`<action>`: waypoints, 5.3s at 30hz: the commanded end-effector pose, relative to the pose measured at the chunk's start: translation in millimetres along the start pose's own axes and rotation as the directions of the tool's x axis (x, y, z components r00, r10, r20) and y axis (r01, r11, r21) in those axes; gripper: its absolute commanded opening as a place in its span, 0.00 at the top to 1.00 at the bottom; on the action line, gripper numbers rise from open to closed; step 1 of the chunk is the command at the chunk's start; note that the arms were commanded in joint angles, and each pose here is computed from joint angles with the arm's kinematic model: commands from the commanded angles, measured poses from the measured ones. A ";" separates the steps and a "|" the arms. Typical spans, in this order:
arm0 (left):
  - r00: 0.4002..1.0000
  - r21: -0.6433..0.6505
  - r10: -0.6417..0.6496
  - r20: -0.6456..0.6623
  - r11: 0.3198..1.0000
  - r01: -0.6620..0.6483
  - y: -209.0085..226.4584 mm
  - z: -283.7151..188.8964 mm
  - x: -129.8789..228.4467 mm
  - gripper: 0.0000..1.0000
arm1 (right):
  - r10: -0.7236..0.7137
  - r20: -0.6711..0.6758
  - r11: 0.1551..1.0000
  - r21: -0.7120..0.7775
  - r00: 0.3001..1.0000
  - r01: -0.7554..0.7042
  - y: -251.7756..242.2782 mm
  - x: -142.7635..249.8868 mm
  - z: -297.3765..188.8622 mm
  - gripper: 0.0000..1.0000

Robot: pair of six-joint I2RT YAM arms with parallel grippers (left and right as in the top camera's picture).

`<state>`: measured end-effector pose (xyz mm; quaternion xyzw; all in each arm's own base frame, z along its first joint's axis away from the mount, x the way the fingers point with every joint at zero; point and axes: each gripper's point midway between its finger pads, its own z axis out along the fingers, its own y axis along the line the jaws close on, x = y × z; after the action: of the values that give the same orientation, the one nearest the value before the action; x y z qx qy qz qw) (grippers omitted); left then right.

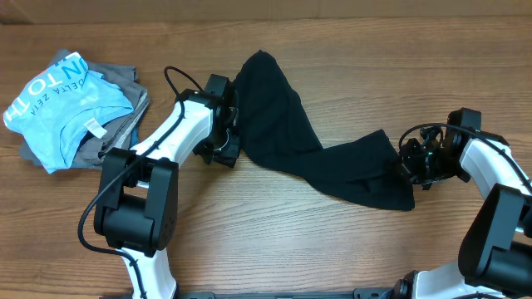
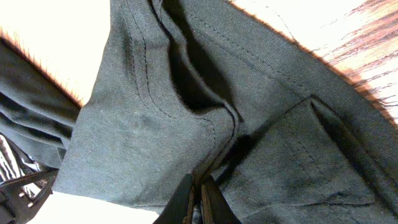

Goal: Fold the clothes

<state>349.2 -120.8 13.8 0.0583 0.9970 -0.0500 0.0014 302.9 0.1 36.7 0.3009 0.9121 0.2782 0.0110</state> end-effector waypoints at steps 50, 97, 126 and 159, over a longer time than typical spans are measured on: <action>0.445 -0.184 0.044 0.894 0.943 0.277 62.6 -512.6 73.9 0.96 | -0.281 0.715 0.943 0.083 0.640 0.322 170.0 81.0 -378.1 0.96; 0.542 -0.225 0.125 0.831 0.967 0.122 35.0 -469.9 -14.8 0.96 | -0.193 0.703 0.976 0.067 0.684 0.207 139.0 -54.3 -368.5 0.96; 0.341 -0.235 0.162 0.926 0.954 0.187 45.2 -540.6 40.0 0.96 | -0.107 0.847 0.993 0.117 0.521 0.015 120.9 37.6 -429.9 0.96; 0.964 -0.143 0.048 0.263 0.990 -0.010 35.2 -190.6 -126.7 0.33 | 0.044 0.371 0.977 0.178 0.928 -0.118 41.9 -164.0 -223.8 0.27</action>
<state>494.5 -78.1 211.6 0.0698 0.9806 0.0418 0.1782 420.0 -185.5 202.7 0.4136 0.8951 0.1164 0.1187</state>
